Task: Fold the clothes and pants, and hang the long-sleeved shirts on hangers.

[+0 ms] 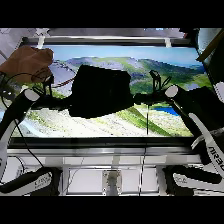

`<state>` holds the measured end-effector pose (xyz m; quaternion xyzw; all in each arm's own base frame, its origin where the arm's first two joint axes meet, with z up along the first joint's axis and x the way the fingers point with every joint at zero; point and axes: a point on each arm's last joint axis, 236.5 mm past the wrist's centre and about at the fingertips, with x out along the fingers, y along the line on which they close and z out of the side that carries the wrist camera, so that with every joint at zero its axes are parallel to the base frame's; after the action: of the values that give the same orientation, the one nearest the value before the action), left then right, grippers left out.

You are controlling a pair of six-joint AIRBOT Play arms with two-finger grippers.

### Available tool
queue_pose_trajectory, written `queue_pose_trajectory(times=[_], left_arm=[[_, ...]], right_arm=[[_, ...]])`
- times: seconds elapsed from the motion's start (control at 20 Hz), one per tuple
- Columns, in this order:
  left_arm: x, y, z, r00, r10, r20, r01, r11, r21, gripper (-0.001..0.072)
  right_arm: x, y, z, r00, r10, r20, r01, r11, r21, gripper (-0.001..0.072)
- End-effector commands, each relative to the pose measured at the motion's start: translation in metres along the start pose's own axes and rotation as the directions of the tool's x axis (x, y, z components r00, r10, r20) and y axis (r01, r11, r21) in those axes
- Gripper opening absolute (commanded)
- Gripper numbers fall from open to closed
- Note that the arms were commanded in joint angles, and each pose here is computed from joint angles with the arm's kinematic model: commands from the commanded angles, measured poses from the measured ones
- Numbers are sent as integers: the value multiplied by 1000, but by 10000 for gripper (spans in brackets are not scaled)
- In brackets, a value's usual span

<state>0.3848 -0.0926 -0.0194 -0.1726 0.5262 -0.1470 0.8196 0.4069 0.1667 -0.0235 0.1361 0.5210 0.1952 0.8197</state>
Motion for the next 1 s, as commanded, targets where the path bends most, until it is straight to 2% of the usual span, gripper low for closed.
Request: queue_pose_trajectory(times=[0.0,0.15,0.3,0.45,0.65,0.95], left_arm=[[8,1,28,994,-15,104,10,998,56,704],[4,6,35,992,-6,127,-6,996,91,703],[4,11,32,994,6,112,-17,995,98,703],[4,31,4,997,82,-5,-80,981,174,700],[-3,49,-25,992,85,-96,-73,990,121,699],[4,51,-74,988,48,-149,-33,994,100,699]], right_arm=[[27,-17,-1,1000,-22,-19,22,1000,2,549],[51,-14,-3,997,20,-69,-24,998,-63,549],[57,-11,15,998,32,-48,-37,995,-96,549],[59,-8,11,996,44,-80,-52,993,-102,549],[59,0,-39,954,101,-283,-143,981,-133,549],[66,-6,-26,970,80,-228,-114,984,-139,549]])
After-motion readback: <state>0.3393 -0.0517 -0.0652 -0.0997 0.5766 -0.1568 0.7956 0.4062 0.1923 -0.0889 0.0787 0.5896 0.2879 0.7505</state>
